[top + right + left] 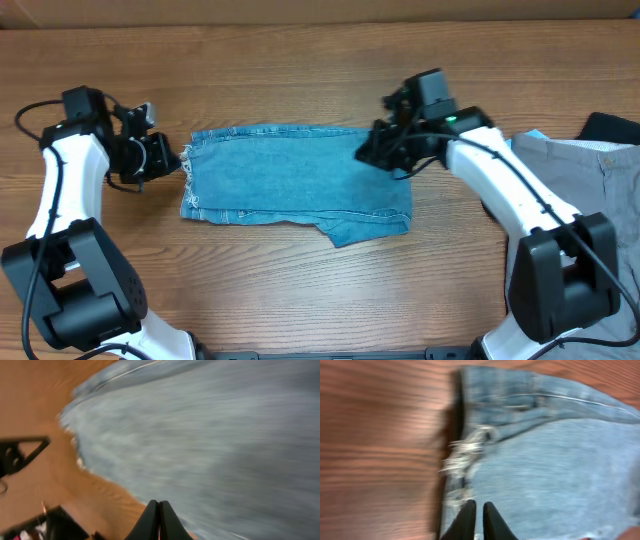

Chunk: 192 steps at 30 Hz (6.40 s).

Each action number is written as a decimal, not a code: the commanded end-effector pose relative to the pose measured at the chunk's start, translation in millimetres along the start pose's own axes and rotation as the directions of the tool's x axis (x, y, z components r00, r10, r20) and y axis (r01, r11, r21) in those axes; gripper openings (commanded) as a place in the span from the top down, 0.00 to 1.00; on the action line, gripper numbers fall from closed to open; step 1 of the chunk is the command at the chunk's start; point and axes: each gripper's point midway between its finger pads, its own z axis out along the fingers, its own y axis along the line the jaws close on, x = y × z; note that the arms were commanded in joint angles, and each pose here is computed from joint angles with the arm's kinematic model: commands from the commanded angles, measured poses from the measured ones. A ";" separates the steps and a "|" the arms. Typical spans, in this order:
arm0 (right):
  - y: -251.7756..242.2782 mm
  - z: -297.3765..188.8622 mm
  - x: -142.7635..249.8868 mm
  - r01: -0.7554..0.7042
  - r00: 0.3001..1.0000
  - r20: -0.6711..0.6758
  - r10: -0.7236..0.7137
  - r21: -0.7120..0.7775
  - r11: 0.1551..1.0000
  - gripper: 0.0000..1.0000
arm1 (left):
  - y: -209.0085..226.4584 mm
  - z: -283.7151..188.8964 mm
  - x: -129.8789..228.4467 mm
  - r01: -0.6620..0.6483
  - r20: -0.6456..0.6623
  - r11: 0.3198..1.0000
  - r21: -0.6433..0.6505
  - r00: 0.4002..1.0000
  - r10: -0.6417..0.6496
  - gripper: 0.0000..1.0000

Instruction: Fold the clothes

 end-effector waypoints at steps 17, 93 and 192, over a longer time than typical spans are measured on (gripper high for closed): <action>41.7 110.0 40.9 0.159 0.984 -0.078 -0.160 -0.022 0.987 0.96 | 21.6 89.0 4.3 -0.109 0.059 0.963 -0.246 0.990 0.127 0.96; 6.5 158.3 55.4 0.138 0.958 -0.267 -0.105 0.106 0.985 0.96 | 14.1 120.2 69.4 0.174 -0.140 0.981 0.092 0.977 -0.160 0.89; -32.8 -69.1 -32.1 -0.033 0.995 0.097 0.007 0.274 0.961 0.96 | -180.4 3.2 12.0 -0.196 -0.263 0.910 -0.366 0.960 0.101 0.34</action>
